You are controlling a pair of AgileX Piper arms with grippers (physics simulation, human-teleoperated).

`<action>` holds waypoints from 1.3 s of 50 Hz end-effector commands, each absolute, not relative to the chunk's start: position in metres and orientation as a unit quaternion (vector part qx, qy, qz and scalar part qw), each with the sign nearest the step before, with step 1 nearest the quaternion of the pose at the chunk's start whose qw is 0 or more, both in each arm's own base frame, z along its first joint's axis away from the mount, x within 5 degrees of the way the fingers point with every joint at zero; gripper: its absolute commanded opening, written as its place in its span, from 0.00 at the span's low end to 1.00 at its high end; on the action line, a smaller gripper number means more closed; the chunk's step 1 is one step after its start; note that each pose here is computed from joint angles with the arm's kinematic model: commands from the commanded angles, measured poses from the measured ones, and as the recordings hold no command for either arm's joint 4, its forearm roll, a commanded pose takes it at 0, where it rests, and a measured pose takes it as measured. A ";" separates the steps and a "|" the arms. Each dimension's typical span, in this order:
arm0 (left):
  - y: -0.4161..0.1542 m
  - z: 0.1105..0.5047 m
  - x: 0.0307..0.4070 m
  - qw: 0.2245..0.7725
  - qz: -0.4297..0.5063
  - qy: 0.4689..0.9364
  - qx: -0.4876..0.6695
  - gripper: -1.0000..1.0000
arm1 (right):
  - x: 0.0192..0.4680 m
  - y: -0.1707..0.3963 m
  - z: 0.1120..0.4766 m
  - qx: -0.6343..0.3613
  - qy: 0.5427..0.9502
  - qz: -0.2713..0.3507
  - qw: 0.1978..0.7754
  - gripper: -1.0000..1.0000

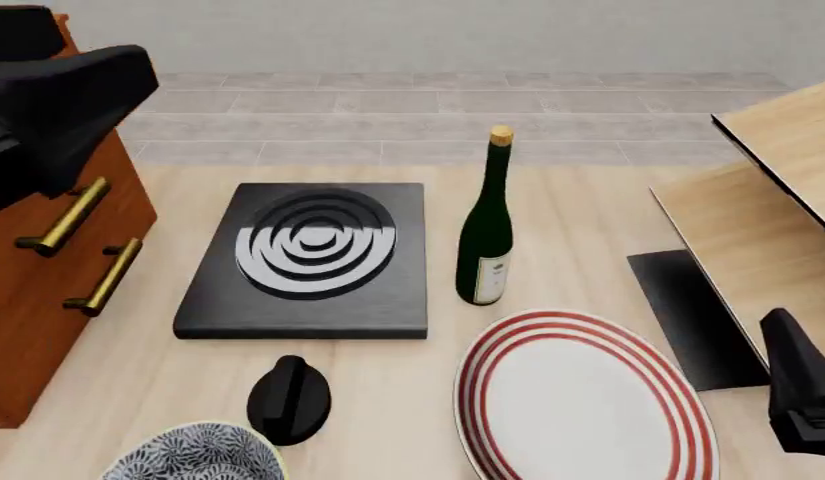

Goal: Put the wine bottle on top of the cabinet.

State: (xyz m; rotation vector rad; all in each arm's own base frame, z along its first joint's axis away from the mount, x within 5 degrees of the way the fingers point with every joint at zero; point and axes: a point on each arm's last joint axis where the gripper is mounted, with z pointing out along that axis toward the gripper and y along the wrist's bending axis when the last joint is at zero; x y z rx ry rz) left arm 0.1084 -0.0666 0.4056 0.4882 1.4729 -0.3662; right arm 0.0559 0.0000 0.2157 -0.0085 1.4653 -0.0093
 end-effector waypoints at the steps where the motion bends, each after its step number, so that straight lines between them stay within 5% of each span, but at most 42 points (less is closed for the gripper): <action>1: -0.090 0.400 0.127 0.679 -0.194 0.668 0.235 1.00 | 0.056 0.000 0.215 -0.001 0.673 -0.002 0.740 1.00; 30: -0.165 0.381 0.196 0.626 -0.236 0.701 0.247 1.00 | 0.056 0.000 0.215 -0.003 0.670 -0.004 0.742 1.00; 65: -0.212 0.346 0.230 0.592 -0.239 0.721 0.271 1.00 | 0.056 0.000 0.215 -0.003 0.669 -0.005 0.743 1.00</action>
